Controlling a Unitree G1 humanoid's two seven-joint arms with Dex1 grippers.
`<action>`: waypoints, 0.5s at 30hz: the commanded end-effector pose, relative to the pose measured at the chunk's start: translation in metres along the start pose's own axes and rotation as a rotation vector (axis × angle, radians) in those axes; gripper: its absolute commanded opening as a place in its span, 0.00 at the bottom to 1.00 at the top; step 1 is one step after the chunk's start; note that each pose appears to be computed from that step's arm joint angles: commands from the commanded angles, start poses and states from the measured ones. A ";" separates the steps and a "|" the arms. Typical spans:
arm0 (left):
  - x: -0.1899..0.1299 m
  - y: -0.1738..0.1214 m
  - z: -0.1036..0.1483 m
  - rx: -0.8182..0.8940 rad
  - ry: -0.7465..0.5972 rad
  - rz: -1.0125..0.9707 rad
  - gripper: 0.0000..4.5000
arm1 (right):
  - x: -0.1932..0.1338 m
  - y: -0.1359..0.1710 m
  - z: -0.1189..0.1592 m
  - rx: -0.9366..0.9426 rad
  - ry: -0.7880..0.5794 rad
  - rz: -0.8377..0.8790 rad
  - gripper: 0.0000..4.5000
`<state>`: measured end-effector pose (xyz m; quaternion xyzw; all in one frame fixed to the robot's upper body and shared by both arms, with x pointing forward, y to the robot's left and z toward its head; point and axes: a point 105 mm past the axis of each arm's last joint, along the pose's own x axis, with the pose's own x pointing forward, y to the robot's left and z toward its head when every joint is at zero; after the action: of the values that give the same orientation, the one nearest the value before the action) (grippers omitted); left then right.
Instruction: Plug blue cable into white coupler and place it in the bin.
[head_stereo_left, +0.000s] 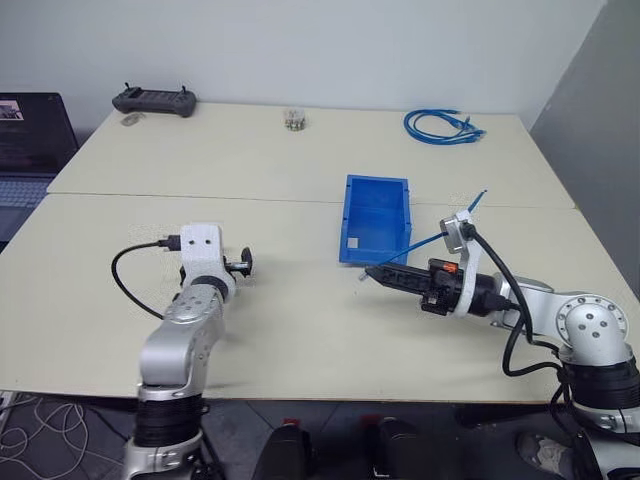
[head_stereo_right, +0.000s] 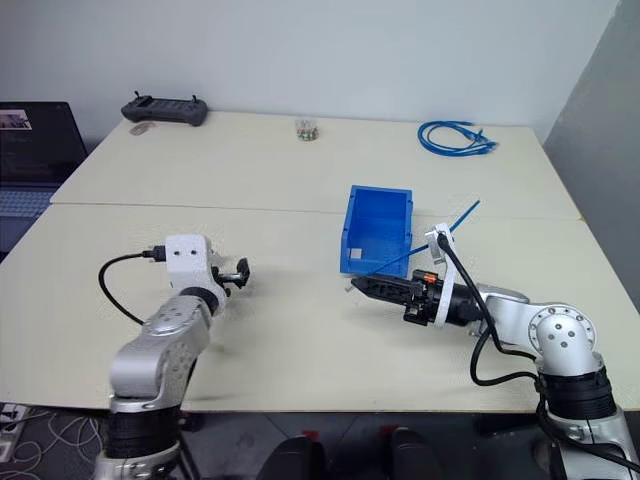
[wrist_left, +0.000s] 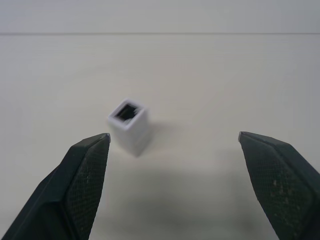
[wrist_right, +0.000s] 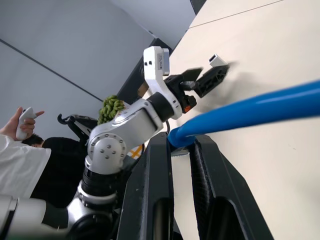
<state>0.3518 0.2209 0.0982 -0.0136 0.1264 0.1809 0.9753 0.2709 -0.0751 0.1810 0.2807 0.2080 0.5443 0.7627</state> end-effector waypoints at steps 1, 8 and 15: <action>0.011 -0.010 -0.002 -0.063 -0.006 0.116 0.96 | -0.004 0.008 0.012 -0.055 -0.016 0.016 0.04; 0.036 -0.007 0.000 -0.119 -0.012 0.188 0.96 | -0.007 0.008 0.011 -0.062 -0.012 0.000 0.04; 0.041 -0.008 -0.005 -0.169 0.007 0.217 0.85 | -0.008 0.007 0.013 -0.067 -0.019 -0.010 0.04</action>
<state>0.3913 0.2267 0.0893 -0.0733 0.1072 0.2882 0.9487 0.2726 -0.0807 0.1848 0.2696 0.2063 0.5401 0.7701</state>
